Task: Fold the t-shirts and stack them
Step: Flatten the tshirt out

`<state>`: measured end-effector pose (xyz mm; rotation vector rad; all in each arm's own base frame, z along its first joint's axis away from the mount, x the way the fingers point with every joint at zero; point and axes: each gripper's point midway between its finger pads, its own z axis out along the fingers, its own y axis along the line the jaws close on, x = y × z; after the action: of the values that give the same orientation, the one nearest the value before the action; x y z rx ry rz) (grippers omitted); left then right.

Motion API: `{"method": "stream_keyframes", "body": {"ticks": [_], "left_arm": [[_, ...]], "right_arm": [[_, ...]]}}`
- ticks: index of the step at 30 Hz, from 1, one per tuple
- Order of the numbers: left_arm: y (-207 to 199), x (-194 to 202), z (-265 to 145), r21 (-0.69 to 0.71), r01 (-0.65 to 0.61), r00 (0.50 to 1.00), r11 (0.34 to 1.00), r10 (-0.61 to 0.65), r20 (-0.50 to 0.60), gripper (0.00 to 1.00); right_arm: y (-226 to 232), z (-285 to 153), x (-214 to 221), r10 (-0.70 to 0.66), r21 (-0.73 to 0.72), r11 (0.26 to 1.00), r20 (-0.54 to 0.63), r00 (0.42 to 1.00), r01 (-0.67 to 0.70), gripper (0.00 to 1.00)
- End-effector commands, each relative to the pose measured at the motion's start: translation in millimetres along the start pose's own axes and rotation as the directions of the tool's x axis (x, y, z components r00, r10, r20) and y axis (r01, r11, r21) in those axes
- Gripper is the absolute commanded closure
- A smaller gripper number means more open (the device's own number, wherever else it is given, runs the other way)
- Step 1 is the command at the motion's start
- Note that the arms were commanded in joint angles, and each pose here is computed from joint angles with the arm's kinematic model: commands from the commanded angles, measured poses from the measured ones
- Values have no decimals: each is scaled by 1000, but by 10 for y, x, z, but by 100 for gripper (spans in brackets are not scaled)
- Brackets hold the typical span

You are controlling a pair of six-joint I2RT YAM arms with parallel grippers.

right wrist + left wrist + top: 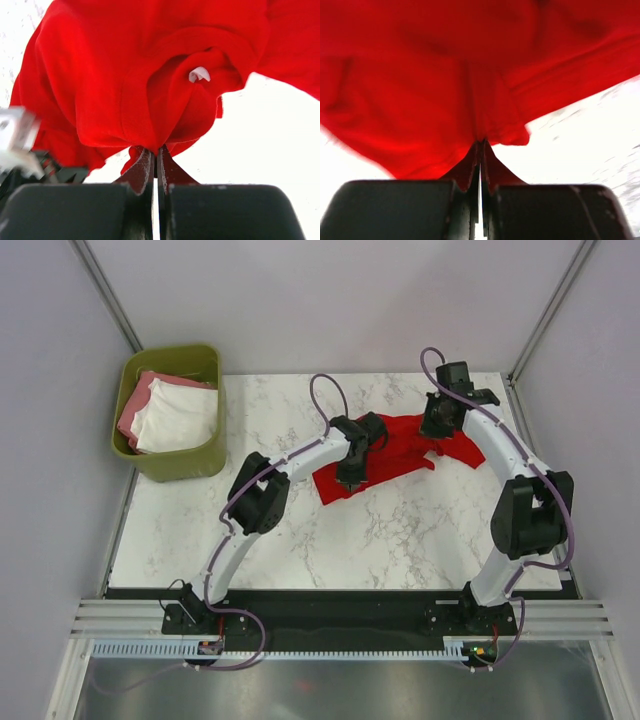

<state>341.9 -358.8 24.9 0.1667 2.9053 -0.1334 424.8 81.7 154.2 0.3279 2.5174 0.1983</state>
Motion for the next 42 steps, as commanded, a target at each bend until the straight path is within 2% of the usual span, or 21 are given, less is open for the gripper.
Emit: {"method": "stream_keyframes", "body": {"ticks": [1, 5, 6, 8, 9, 11, 12, 15, 19, 20, 22, 23, 24, 29, 32, 34, 36, 40, 42], "left_arm": [[228, -44, -557, -46, -57, 995, 997, 61, 82, 98], [559, 108, -857, -96, -38, 994, 995, 48, 103, 98], [604, 95, -1099, -70, -18, 990, 997, 28, 141, 98], [804, 164, -1217, -70, 37, 990, 997, -27, 141, 98], [865, 156, -1440, -40, 59, 982, 997, -51, 181, 98], [1077, 211, -1553, -32, 120, 976, 992, -112, 188, 98], [1157, 215, -1764, 4, 147, 964, 989, -145, 224, 98], [1443, 279, -1920, 30, 246, 940, 969, -246, 237, 98], [1818, 265, -2362, 98, 389, 851, 916, -398, 342, 98], [1967, 241, -2578, 128, 427, 804, 895, -440, 400, 98], [2126, 223, -2801, 162, 472, 746, 867, -490, 451, 98], [2253, 191, -3021, 197, 494, 693, 847, -521, 499, 98], [2314, 179, -3145, 213, 502, 665, 838, -531, 525, 98], [2515, 138, -3976, 293, 490, 511, 821, -543, 666, 98], [2594, 182, -4383, 345, 485, 418, 804, -559, 716, 98], [2622, 246, -4646, 399, 466, 352, 790, -579, 736, 98], [2650, 308, -4815, 433, 453, 305, 779, -592, 746, 98], [2694, 613, -5185, 526, 376, 204, 763, -622, 756, 98], [2702, 712, -5268, 551, 348, 178, 759, -630, 756, 98]], "right_arm": [[-18, -232, -289, 58, -34, 998, 74, 996, -56, 100], [-39, -364, -369, 89, -59, 995, 86, 992, -85, 100], [-50, -420, -392, 99, -63, 994, 94, 991, -93, 100], [-40, -483, -377, 100, -71, 993, 92, 991, -94, 100], [-43, -549, -390, 103, -73, 993, 103, 989, -96, 100], [-75, -641, -381, 107, -65, 993, 110, 988, -100, 100], [-70, -737, -403, 109, -71, 992, 129, 986, -101, 100], [-91, -926, -409, 119, -72, 991, 157, 980, -109, 100], [-126, -1199, -488, 145, -73, 989, 228, 963, -131, 96], [-135, -1262, -523, 155, -73, 987, 251, 955, -141, 96], [-151, -1425, -636, 165, -68, 986, 305, 938, -152, 98], [-139, -1488, -684, 171, -73, 985, 319, 932, -156, 100], [-126, -1639, -795, 182, -79, 983, 362, 914, -164, 100], [74, -2205, -1242, 250, -192, 965, 487, 837, -176, 100], [219, -2835, -1588, 310, -294, 942, 594, 742, -159, 100], [245, -3078, -1649, 334, -327, 933, 626, 705, -151, 100], [241, -3362, -1616, 347, -355, 926, 656, 670, -132, 100], [133, -3702, -1348, 345, -362, 926, 688, 638, -110, 100], [78, -3863, -1147, 351, -374, 922, 696, 627, -101, 100]]}}
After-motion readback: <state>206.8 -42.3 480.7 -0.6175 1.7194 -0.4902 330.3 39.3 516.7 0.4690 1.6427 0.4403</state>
